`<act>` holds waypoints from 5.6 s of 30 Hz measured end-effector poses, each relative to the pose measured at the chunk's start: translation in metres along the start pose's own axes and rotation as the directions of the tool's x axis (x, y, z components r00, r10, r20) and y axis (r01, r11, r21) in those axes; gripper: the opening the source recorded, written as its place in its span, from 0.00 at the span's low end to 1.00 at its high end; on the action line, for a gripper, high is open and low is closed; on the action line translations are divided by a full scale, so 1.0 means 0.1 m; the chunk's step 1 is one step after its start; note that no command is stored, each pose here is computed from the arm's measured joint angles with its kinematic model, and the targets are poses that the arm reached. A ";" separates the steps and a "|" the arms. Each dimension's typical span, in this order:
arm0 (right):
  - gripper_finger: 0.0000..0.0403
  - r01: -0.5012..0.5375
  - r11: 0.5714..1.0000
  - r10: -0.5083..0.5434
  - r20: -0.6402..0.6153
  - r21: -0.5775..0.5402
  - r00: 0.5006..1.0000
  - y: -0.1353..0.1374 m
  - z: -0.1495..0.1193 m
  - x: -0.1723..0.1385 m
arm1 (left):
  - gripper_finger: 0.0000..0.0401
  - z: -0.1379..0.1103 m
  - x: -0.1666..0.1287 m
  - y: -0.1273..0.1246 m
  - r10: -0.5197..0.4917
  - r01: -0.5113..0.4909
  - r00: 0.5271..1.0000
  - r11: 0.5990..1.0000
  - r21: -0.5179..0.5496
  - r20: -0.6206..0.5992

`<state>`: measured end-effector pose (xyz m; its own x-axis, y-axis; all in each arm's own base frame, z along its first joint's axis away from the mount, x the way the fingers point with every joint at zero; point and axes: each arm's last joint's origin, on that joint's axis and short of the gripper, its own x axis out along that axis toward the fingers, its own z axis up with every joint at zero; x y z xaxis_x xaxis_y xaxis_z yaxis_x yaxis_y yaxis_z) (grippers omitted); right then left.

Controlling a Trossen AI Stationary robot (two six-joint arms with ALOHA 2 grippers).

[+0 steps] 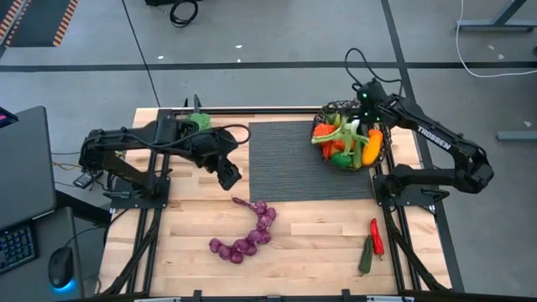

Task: Build produce basket
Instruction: Put the purple garlic into the black basket

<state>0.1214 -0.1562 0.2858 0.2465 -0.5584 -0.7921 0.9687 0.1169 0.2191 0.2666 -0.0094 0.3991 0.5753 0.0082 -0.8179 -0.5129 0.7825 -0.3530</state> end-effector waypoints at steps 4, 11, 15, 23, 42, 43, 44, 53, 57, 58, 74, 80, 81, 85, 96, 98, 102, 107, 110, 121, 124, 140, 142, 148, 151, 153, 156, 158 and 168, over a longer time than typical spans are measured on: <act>0.87 -0.046 0.999 0.045 0.047 0.025 0.998 -0.04 0.02 -0.13 | 0.72 -0.05 0.00 -0.05 0.000 0.000 1.000 1.000 -0.004 -0.003; 0.87 -0.242 0.970 0.238 0.195 0.000 0.952 0.02 0.21 -0.58 | 0.72 -0.08 -0.01 -0.09 0.020 -0.020 1.000 1.000 -0.003 0.016; 0.87 -0.385 0.922 0.385 0.206 -0.038 0.900 0.05 0.26 -0.83 | 0.72 -0.08 -0.01 -0.09 0.023 -0.023 1.000 1.000 -0.003 0.018; 0.87 -0.705 0.709 0.704 -0.046 -0.021 0.709 0.19 0.11 -1.02 | 0.72 -0.19 -0.01 -0.20 -0.033 0.037 0.999 0.995 0.097 -0.038; 0.87 -0.815 0.467 0.801 -0.227 -0.343 0.554 0.90 -0.37 -1.18 | 0.72 -0.54 0.60 -0.27 -0.192 0.172 0.955 0.980 -0.105 -0.227; 0.87 -0.799 0.475 0.791 -0.221 -0.368 0.571 0.94 -0.40 -1.17 | 0.72 -0.56 0.60 -0.31 -0.207 0.184 0.956 0.975 -0.128 -0.206; 0.87 -0.780 0.488 0.778 -0.209 -0.393 0.592 0.97 -0.43 -1.16 | 0.72 -0.57 0.61 -0.36 -0.221 0.198 0.960 0.970 -0.142 -0.172; 0.87 -0.730 0.505 0.769 -0.142 -0.461 0.623 1.00 -0.48 -1.21 | 0.72 -0.65 0.99 -0.57 -0.269 0.227 0.934 0.955 -0.189 -0.234; 0.87 -0.734 0.501 0.785 -0.117 -0.459 0.609 0.93 -0.47 -1.29 | 0.72 -0.66 1.08 -0.58 -0.285 0.235 0.917 0.952 -0.199 -0.280; 0.87 -0.732 0.499 0.787 -0.112 -0.465 0.607 0.91 -0.46 -1.30 | 0.72 -0.66 1.11 -0.59 -0.280 0.230 0.917 0.953 -0.197 -0.284; 0.87 -0.764 0.429 0.781 -0.226 -0.482 0.582 0.70 -0.56 -1.43 | 0.72 -0.85 1.29 -0.74 -0.228 0.200 0.926 0.972 -0.121 -0.300; 0.87 -0.804 0.433 0.797 -0.243 -0.408 0.553 0.71 -0.56 -1.45 | 0.72 -0.87 1.29 -0.74 -0.218 0.196 0.928 0.975 -0.102 -0.303; 0.87 -0.811 0.423 0.798 -0.257 -0.404 0.545 0.72 -0.57 -1.45 | 0.72 -0.87 1.30 -0.74 -0.218 0.199 0.928 0.976 -0.093 -0.303; 0.87 -0.824 0.401 0.802 -0.281 -0.401 0.527 0.76 -0.57 -1.43 | 0.72 -0.89 1.30 -0.77 -0.236 0.220 0.919 0.972 -0.084 -0.315; 0.87 -0.828 0.486 0.791 -0.263 -0.279 0.552 0.78 -0.57 -1.40 | 0.72 -1.11 1.49 -0.88 -0.183 0.190 0.919 0.982 -0.014 -0.348; 0.87 -0.823 0.494 0.789 -0.253 -0.281 0.560 0.77 -0.57 -1.40 | 0.72 -1.15 1.58 -0.90 -0.153 0.170 0.925 0.985 0.020 -0.349; 0.87 -0.825 0.507 0.789 -0.251 -0.247 0.560 0.77 -0.57 -1.40 | 0.72 -1.22 1.72 -0.90 -0.111 0.135 0.926 0.990 0.041 -0.360; 0.87 -0.841 0.482 0.793 -0.286 -0.246 0.538 0.77 -0.58 -1.41 | 0.72 -1.24 1.90 -0.88 -0.031 0.053 0.950 0.997 0.064 -0.310; 0.87 -0.834 0.488 0.779 -0.304 -0.258 0.549 0.76 -0.59 -1.39 | 0.72 -1.25 2.02 -0.86 -0.010 0.031 0.948 0.998 0.063 -0.317; 0.87 -0.786 0.542 0.678 -0.397 -0.299 0.619 0.65 -0.68 -1.33 | 0.72 -1.31 2.43 -0.74 0.065 -0.045 0.925 0.997 0.063 -0.374; 0.87 -0.779 0.538 0.660 -0.414 -0.322 0.627 0.60 -0.70 -1.34 | 0.68 -1.28 2.49 -0.70 0.066 -0.071 0.918 0.997 0.001 -0.391; 0.87 -0.765 0.520 0.637 -0.424 -0.380 0.643 0.41 -0.72 -1.40 | 0.34 -0.64 2.30 -0.83 -0.145 0.034 0.904 0.962 -0.271 -0.401; 0.87 -0.767 0.515 0.654 -0.403 -0.383 0.640 0.40 -0.70 -1.42 | 0.35 -0.48 2.18 -0.91 -0.193 0.081 0.903 0.954 -0.289 -0.385; 0.87 -0.751 0.554 0.687 -0.311 -0.359 0.656 0.35 -0.63 -1.45 | 0.41 0.10 1.61 -1.03 -0.212 0.182 0.938 0.974 -0.132 -0.273; 0.87 -0.694 0.639 0.672 -0.199 -0.331 0.714 0.29 -0.57 -1.45 | 0.39 0.43 1.32 -0.89 -0.153 0.152 0.971 0.988 -0.020 -0.186; 0.87 -0.665 0.689 0.664 -0.116 -0.289 0.738 0.24 -0.52 -1.46 | 0.37 0.63 1.16 -0.77 -0.118 0.122 0.986 0.992 0.028 -0.121; 0.87 -0.659 0.725 0.669 -0.022 -0.197 0.743 0.21 -0.45 -1.49 | 0.36 0.90 0.95 -0.62 -0.122 0.124 0.992 0.986 0.107 -0.025; 0.87 -0.684 0.709 0.698 0.033 -0.171 0.715 0.22 -0.41 -1.53 | 0.37 1.03 0.86 -0.53 -0.127 0.123 0.992 0.979 0.161 0.020; 0.87 -0.837 0.537 0.841 0.145 -0.110 0.521 0.41 -0.25 -1.66 | 0.39 1.42 0.77 -0.12 -0.113 0.075 0.980 0.971 0.226 0.162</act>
<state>0.1210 -0.0383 0.4126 0.9390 -0.3116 -0.1455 0.3170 0.6201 0.7177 0.4078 0.0699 0.4050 0.7249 0.0203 -0.6885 -0.3112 0.9013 -0.3012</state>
